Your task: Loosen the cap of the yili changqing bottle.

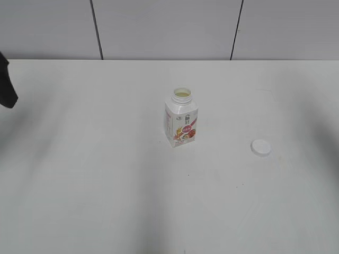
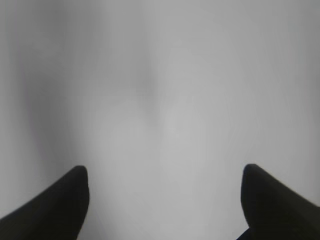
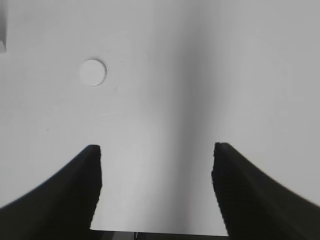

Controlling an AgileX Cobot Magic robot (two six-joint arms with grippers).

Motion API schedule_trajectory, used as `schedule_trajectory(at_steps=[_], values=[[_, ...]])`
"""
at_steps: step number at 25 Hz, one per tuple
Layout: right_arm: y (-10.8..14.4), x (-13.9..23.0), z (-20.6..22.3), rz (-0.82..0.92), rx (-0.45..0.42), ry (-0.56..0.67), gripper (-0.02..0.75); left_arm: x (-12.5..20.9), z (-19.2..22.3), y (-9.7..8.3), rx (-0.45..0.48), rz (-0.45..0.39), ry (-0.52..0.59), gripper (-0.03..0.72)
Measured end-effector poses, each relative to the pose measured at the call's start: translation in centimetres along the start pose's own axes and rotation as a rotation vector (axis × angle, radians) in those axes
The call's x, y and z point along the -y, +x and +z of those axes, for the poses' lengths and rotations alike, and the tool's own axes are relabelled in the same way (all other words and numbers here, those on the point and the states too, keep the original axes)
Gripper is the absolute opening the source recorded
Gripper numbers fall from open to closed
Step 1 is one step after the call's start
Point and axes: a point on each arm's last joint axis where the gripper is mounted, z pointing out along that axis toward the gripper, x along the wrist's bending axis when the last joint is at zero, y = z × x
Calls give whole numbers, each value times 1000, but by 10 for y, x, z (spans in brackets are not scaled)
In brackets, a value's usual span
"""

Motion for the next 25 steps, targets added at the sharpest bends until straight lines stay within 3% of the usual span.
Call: schedule_trajectory(at_steps=[14, 25], values=[[13, 33, -58, -18, 28, -176, 545, 96, -41, -14, -17, 6, -153, 565], [28, 122, -42, -10, 14, -138, 545, 178, -53, -24, -26, 13, -297, 565]])
